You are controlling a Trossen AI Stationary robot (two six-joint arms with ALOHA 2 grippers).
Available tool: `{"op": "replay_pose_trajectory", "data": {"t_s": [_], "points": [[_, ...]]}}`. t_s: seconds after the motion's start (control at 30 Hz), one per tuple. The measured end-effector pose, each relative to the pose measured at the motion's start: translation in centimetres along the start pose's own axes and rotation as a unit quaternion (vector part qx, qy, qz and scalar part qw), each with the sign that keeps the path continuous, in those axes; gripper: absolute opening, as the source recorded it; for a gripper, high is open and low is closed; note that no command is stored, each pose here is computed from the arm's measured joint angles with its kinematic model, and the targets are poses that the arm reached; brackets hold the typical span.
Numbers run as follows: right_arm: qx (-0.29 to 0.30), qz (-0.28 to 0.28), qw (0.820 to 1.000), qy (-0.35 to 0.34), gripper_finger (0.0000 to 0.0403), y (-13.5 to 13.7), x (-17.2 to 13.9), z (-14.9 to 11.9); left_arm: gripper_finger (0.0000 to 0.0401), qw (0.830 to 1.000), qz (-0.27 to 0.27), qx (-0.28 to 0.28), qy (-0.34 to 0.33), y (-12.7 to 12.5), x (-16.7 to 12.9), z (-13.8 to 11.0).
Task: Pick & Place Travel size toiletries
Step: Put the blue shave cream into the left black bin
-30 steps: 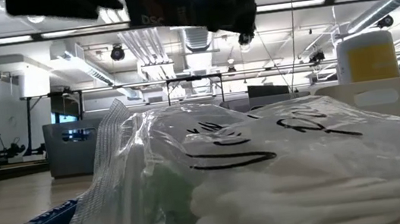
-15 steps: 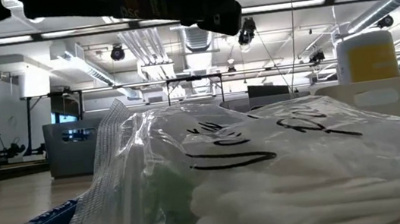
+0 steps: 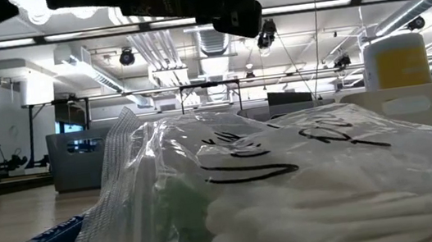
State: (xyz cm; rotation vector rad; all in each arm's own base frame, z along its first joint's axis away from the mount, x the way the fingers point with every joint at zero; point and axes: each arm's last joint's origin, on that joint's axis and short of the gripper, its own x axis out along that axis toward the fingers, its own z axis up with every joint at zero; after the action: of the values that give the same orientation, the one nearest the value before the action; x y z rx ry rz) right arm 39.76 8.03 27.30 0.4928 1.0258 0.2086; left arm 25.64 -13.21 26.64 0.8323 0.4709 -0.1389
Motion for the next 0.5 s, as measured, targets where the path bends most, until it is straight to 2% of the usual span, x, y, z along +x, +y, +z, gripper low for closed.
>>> {"op": "replay_pose_trajectory", "data": {"t_s": [0.33,0.5], "points": [[0.007,-0.003,1.0,-0.003,0.0129,-0.73,-0.25,0.37,0.0021,1.0,-0.012,0.003,0.002,-0.03,-0.1,0.04],[0.011,-0.009,1.0,-0.007,0.0175,-0.88,-0.3,0.44,0.0005,0.999,-0.032,-0.013,0.019,-0.26,-0.13,-0.37]]}}
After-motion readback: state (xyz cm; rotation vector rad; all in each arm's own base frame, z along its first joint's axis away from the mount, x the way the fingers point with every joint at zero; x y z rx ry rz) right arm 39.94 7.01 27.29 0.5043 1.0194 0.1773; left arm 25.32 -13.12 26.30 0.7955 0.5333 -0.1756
